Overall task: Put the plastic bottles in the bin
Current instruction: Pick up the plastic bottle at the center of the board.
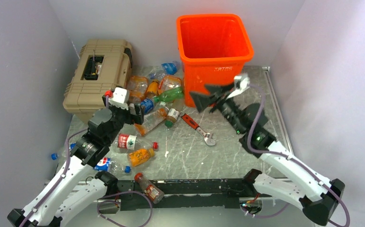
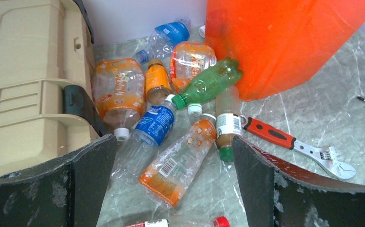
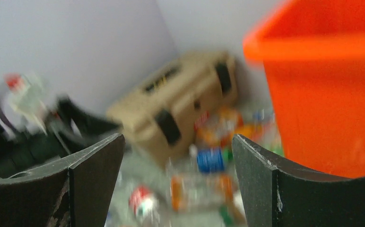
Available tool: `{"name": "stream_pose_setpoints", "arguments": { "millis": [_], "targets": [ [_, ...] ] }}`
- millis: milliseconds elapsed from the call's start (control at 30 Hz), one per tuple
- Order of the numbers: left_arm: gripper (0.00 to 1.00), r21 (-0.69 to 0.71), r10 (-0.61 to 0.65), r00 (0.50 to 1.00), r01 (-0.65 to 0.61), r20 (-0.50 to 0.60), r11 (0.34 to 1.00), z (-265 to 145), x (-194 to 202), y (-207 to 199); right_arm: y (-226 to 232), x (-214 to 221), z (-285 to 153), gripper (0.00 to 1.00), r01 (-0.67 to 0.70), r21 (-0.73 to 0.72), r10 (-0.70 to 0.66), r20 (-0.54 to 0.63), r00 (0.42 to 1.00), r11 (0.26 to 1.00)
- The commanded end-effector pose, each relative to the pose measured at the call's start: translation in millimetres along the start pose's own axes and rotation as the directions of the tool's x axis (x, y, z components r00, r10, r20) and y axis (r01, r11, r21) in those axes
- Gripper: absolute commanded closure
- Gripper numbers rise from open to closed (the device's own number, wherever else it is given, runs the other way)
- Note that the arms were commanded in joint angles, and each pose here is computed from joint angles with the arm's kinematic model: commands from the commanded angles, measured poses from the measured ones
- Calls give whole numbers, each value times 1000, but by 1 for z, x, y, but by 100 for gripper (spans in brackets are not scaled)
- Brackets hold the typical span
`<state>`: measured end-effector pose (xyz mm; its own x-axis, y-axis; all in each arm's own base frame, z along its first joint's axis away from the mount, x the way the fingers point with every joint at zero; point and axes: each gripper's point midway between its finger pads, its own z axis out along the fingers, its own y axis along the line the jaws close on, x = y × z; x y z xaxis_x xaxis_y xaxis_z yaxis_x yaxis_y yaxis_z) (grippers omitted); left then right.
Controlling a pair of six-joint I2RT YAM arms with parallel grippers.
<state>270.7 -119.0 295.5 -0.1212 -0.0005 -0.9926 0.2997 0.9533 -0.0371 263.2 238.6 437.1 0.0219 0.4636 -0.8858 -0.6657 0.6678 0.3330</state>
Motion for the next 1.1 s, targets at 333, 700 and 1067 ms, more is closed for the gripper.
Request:
{"name": "stream_pose_setpoints", "arguments": {
  "millis": [333,700,1067],
  "targets": [
    [5,63,53,892,-27,-448,998,9,65,-29,-52,221,-138,13,-178,147,227,-456,860,973],
    [1,243,145,787,6,-599,970,45,105,-82,-65,240,-154,12,-155,187,227,-468,854,970],
    [2,165,236,719,-169,-654,972,143,123,-86,-73,233,-164,12,-118,204,199,-445,873,972]
  ]
}}
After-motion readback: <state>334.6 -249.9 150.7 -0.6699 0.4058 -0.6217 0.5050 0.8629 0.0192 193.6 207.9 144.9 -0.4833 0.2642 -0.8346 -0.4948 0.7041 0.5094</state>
